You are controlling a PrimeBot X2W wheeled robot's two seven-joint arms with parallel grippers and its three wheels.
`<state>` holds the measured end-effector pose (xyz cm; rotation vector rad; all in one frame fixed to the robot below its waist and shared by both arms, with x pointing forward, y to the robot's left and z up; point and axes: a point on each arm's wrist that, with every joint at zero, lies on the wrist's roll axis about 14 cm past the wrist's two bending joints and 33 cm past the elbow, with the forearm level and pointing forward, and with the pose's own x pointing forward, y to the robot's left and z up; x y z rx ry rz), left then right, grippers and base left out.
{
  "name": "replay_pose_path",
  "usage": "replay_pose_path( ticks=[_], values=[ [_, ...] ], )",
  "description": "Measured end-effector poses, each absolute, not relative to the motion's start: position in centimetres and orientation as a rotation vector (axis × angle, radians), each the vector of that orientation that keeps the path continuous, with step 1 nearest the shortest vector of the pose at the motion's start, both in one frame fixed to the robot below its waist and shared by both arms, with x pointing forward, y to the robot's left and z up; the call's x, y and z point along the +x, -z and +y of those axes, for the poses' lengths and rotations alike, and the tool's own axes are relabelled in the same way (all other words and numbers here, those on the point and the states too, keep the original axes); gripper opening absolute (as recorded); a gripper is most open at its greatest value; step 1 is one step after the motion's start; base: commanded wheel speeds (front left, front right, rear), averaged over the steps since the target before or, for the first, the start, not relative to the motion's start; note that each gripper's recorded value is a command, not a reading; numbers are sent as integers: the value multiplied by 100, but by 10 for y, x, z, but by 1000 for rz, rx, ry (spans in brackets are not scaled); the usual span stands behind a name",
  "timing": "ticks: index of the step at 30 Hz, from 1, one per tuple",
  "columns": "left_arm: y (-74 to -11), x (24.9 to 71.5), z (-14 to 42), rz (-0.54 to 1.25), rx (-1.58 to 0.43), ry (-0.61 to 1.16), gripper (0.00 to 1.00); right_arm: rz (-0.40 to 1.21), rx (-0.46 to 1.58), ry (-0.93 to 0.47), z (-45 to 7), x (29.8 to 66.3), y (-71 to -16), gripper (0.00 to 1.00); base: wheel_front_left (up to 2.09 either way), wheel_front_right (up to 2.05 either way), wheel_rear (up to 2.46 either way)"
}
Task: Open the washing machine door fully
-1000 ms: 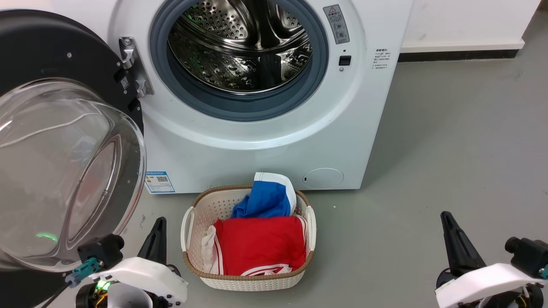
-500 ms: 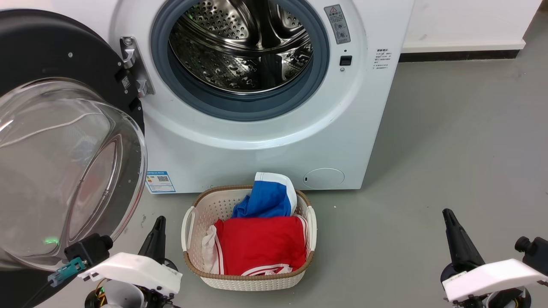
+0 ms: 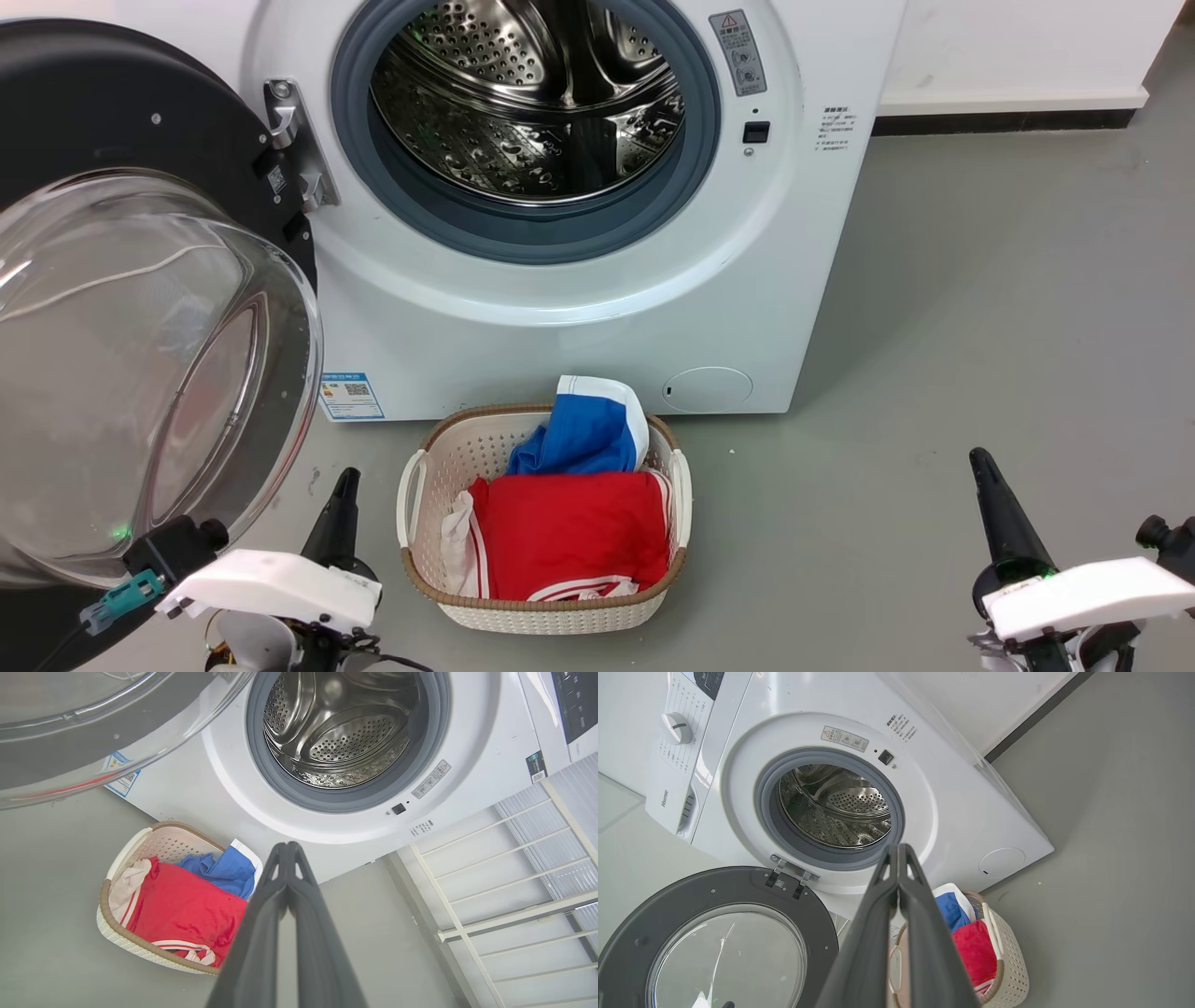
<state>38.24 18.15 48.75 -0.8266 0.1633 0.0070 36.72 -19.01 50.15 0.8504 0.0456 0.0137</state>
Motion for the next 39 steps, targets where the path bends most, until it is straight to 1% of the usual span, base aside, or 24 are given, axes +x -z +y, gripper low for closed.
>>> replay_pose_path(
  ticks=[18, 39],
  values=[
    [-490, 384, 185, 147, -1046, -16, 0, 40, 1060, -4, -193, 373, -502, 0, 0, 0, 0],
    [-495, 386, 190, 107, -1258, -17, 0, 30, 1265, 4, -196, 379, -503, 0, 0, 0, 0]
  ],
)
